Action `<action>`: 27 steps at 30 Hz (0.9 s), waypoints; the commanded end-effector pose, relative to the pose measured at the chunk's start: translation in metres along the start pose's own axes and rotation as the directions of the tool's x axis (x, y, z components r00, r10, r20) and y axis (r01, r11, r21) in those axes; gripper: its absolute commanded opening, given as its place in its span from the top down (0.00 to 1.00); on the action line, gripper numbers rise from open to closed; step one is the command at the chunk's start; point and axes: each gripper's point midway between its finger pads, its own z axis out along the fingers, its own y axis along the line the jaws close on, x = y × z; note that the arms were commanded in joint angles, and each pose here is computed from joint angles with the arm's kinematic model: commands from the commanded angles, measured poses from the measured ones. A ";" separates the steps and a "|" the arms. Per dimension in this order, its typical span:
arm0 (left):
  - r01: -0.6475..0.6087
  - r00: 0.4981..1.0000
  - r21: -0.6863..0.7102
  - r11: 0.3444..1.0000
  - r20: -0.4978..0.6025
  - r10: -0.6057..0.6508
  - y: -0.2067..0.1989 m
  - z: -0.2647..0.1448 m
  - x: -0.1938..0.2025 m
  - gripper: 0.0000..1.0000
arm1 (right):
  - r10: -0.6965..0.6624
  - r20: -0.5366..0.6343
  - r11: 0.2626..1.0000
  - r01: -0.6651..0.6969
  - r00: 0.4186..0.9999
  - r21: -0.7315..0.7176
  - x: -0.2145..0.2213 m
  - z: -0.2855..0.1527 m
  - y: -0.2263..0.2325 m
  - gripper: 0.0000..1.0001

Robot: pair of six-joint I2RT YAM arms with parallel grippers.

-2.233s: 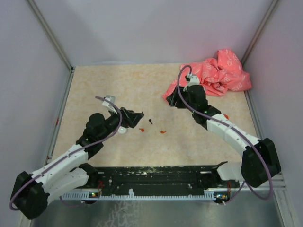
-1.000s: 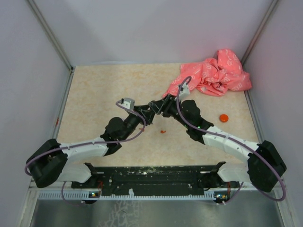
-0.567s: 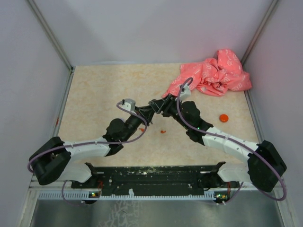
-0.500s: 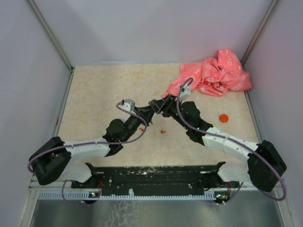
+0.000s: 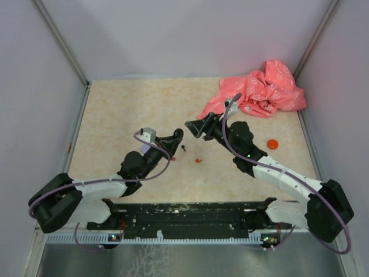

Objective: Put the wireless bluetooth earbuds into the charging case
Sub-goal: Pick up the charging case at the center of the board.

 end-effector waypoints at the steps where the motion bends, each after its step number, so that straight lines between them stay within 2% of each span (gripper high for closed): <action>1: -0.013 0.999 0.135 0.991 0.035 0.008 -0.011 -0.012 -0.018 1.00 | -0.127 0.025 0.968 0.130 0.992 -0.216 -0.027 -0.013 0.027 0.34; 5: -0.011 1.000 0.241 0.970 -0.005 0.012 -0.015 -0.022 -0.021 1.00 | -0.287 -0.014 0.896 0.263 0.958 -0.357 -0.025 -0.020 0.036 0.34; 9: -0.010 0.999 0.359 0.933 -0.040 0.025 -0.021 -0.032 -0.025 1.00 | -0.467 -0.087 0.766 0.354 0.880 -0.536 -0.004 -0.029 0.049 0.34; 14: 0.004 0.997 0.488 0.873 -0.074 0.037 -0.038 -0.041 -0.029 1.00 | -0.615 -0.053 0.626 0.446 0.787 -0.640 0.010 -0.036 0.050 0.34; 17: 0.020 0.994 0.569 0.822 -0.097 0.043 -0.052 -0.048 -0.032 1.00 | -0.665 -0.039 0.560 0.463 0.746 -0.688 0.017 -0.038 0.050 0.34; 20: 0.033 0.994 0.614 0.789 -0.105 0.041 -0.062 -0.052 -0.037 1.00 | -0.678 -0.037 0.518 0.442 0.734 -0.732 0.022 -0.041 0.053 0.36; 27: 0.041 0.995 0.647 0.762 -0.095 0.026 -0.070 -0.055 -0.045 1.00 | -0.694 -0.045 0.452 0.387 0.719 -0.804 0.039 -0.044 0.063 0.46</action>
